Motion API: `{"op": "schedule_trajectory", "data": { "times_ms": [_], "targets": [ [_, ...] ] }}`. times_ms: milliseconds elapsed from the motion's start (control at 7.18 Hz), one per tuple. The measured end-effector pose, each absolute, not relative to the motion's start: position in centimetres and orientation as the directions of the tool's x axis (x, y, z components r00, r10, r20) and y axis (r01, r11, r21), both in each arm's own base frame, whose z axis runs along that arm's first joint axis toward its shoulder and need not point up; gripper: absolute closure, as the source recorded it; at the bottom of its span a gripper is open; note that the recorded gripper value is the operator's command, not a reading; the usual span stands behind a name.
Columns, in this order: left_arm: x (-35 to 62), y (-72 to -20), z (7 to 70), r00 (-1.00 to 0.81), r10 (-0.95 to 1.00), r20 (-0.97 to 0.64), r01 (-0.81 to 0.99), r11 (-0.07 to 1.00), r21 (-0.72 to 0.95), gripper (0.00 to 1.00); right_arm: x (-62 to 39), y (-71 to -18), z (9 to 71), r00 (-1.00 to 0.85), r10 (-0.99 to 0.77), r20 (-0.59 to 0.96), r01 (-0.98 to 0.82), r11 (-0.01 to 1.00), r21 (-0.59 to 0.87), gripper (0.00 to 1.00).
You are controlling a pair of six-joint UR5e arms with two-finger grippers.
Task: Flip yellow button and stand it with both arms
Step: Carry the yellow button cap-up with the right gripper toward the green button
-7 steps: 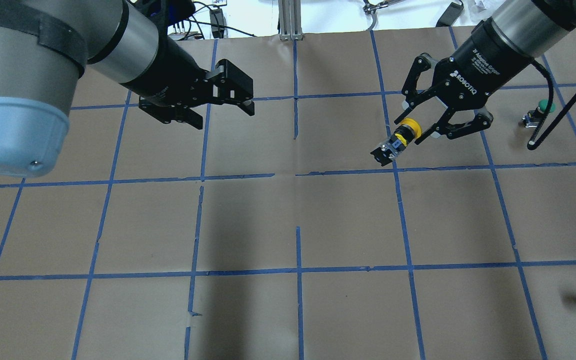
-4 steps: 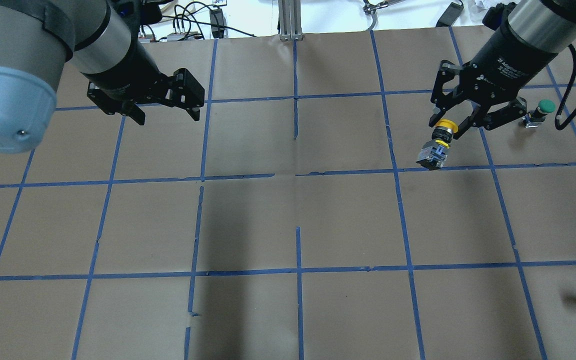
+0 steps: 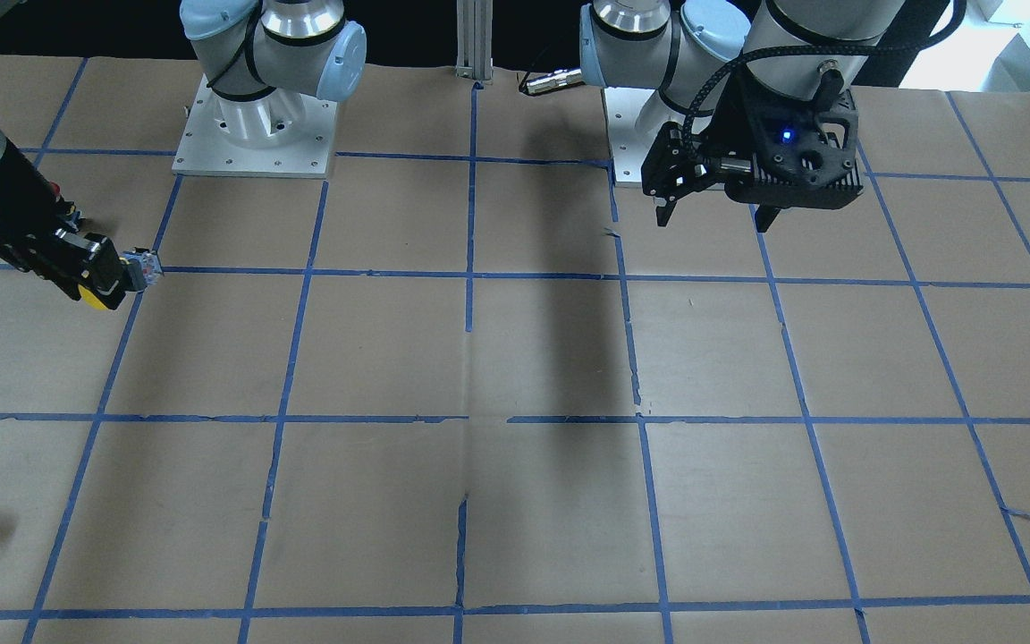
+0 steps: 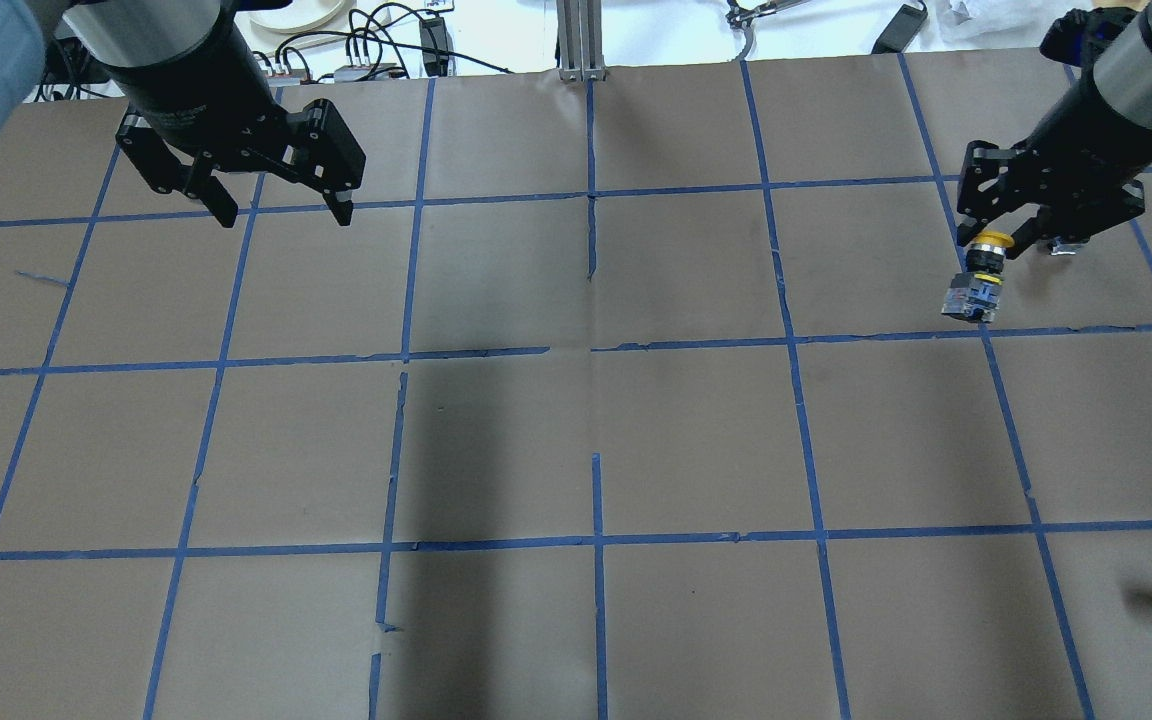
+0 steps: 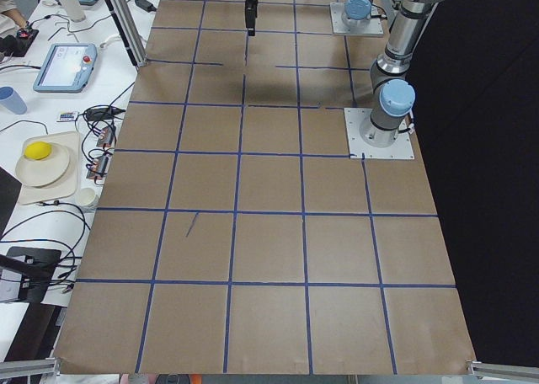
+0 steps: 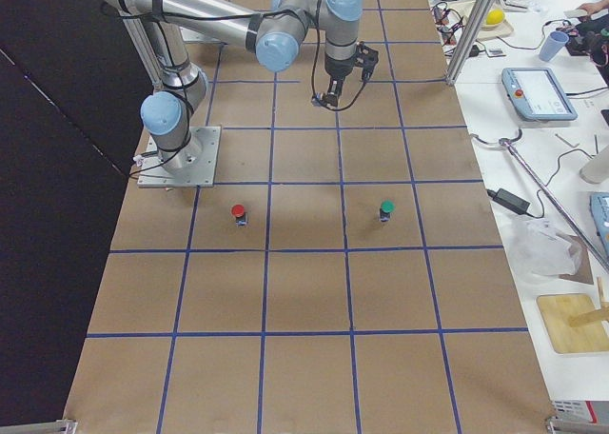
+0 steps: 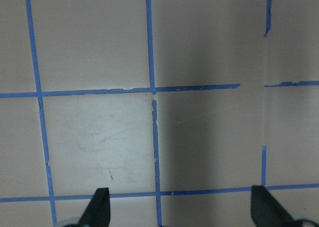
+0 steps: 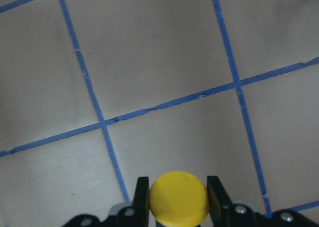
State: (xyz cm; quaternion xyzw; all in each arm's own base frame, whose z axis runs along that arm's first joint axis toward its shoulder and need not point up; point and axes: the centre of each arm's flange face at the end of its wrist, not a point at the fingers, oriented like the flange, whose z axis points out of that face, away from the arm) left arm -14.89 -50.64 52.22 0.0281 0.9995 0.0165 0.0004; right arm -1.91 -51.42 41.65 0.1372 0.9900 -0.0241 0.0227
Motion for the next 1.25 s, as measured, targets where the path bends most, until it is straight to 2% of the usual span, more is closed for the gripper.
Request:
{"op": "schedule_trajectory", "data": {
  "times_ms": [278,1253],
  "targets": [
    [-14.7,-50.7,52.4,-0.998,0.07,-0.003,0.069,0.997,0.04,0.01,-4.0,-51.3,40.5,-0.968,0.249,0.026,0.246,0.965,-0.096,0.9],
    [-14.6,-50.7,52.5,-0.997,0.071,-0.005,0.071,0.997,0.038,0.0,-9.5,-50.2,34.6,-0.901,0.39,0.192,0.334,0.903,-0.27,0.9]
  ]
}}
